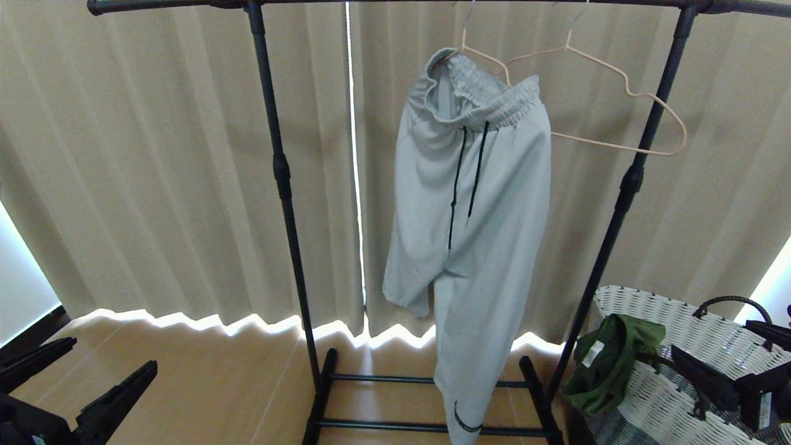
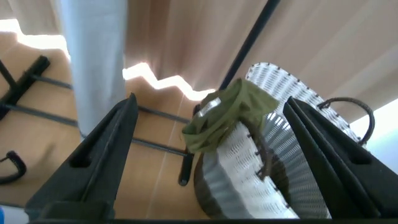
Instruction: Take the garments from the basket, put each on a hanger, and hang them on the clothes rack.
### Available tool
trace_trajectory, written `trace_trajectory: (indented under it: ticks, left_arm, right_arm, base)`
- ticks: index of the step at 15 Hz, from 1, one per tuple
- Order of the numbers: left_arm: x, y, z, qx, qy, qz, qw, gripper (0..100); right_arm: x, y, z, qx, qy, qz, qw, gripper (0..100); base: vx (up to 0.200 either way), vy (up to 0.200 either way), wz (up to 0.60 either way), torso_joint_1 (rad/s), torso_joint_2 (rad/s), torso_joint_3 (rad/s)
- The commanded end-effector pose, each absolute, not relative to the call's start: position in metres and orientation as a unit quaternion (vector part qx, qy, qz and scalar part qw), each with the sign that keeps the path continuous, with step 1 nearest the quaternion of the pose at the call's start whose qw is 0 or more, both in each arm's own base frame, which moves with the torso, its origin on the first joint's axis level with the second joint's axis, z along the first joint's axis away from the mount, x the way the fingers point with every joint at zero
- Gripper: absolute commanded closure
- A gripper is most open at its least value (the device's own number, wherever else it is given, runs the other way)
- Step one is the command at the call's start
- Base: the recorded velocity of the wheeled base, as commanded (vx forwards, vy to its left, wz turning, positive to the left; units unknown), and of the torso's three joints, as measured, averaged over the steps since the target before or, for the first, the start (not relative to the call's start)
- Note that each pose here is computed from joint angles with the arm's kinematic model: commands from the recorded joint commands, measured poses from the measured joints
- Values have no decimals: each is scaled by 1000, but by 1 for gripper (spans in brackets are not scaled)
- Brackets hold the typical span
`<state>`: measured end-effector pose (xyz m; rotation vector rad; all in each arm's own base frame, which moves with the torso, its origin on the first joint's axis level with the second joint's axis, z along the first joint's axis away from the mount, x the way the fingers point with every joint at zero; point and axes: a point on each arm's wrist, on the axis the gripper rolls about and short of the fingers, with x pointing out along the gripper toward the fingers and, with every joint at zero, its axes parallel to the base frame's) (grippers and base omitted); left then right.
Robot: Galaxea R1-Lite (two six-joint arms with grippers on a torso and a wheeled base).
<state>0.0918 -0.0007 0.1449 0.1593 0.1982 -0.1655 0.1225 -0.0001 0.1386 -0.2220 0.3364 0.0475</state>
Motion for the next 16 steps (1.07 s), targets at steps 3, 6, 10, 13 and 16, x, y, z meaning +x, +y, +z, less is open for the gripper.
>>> trace_trajectory:
  ticks: [3,6,10,13,16]
  left_arm:
    - [92,-1,145,80,99,-83,988,0]
    - [90,-1,143,81,100,-83,988,0]
    - [90,-1,143,81,101,-83,988,0]
    - [89,-1,143,82,96,-83,989,0]
    - [87,-1,144,83,92,-82,989,0]
  right_arm:
    - [122,0,139,-110,166,23,980,0]
    - [121,0,139,-111,165,23,980,0]
    - [121,0,138,-111,166,23,980,0]
    - [121,0,138,-110,168,23,979,0]
    - [120,0,136,-110,172,23,979,0]
  base:
    - [200,-200,0,1,2,5]
    - [133,-133,0,0,0,2]
    - [0,0,0,0,0,0]
    - [0,0,0,0,0,0]
    - [0,0,0,0,0,0]
